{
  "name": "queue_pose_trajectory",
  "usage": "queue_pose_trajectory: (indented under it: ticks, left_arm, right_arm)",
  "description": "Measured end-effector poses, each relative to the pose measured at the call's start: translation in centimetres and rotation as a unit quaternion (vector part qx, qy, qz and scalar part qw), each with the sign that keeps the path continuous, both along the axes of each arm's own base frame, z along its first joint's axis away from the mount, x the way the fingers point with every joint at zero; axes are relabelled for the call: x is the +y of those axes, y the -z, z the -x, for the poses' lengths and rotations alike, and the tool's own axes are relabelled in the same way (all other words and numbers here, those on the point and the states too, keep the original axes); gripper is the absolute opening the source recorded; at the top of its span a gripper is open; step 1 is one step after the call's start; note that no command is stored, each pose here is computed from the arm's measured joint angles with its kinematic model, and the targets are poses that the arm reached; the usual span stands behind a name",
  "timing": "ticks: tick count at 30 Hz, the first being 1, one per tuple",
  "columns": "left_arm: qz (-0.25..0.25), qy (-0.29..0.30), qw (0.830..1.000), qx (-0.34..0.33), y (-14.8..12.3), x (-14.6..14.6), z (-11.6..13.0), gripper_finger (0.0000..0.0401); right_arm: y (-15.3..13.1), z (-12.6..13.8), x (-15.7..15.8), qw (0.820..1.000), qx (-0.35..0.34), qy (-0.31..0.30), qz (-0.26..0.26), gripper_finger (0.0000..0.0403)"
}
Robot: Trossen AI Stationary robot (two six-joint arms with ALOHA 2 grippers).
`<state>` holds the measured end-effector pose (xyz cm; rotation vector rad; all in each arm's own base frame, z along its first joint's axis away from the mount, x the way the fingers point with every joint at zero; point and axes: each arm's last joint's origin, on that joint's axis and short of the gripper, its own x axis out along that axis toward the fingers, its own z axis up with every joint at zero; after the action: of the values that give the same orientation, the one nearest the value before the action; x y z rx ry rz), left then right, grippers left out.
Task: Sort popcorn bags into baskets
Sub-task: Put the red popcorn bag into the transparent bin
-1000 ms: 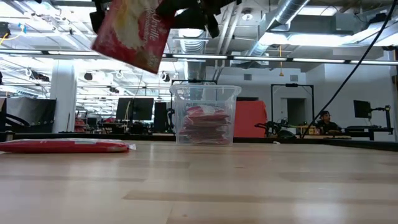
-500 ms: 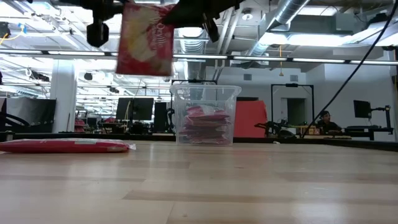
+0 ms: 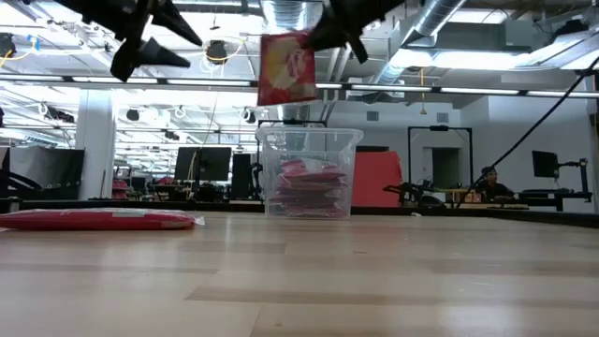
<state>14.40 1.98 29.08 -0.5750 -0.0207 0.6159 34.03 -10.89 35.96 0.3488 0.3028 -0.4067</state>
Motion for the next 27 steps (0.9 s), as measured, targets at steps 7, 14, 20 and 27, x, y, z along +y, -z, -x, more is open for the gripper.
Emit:
queue_pose_trajectory:
  ticks: [7, 14, 20, 27]
  left_arm:
    - [0.022, 0.044, 0.997, 0.067, 1.3, 0.2, 0.3, 0.0271]
    - [0.034, 0.045, 0.992, 0.113, 2.2, 0.4, 0.6, 0.0281]
    - [0.041, 0.05, 0.989, 0.132, 2.5, 0.5, 0.8, 0.0281]
    - [0.048, 0.074, 0.983, 0.163, 3.0, 0.3, 1.0, 0.0281]
  right_arm:
    - [3.1, 1.8, -7.2, 0.993, 0.037, 0.003, -0.111, 0.0042]
    - [6.9, 1.9, -11.1, 0.979, 0.056, -0.003, -0.198, 0.004]
    - [8.9, 2.0, -13.0, 0.973, 0.069, 0.028, -0.219, 0.0103]
    - [8.8, 2.6, -13.9, 0.972, 0.068, 0.084, -0.211, 0.02]
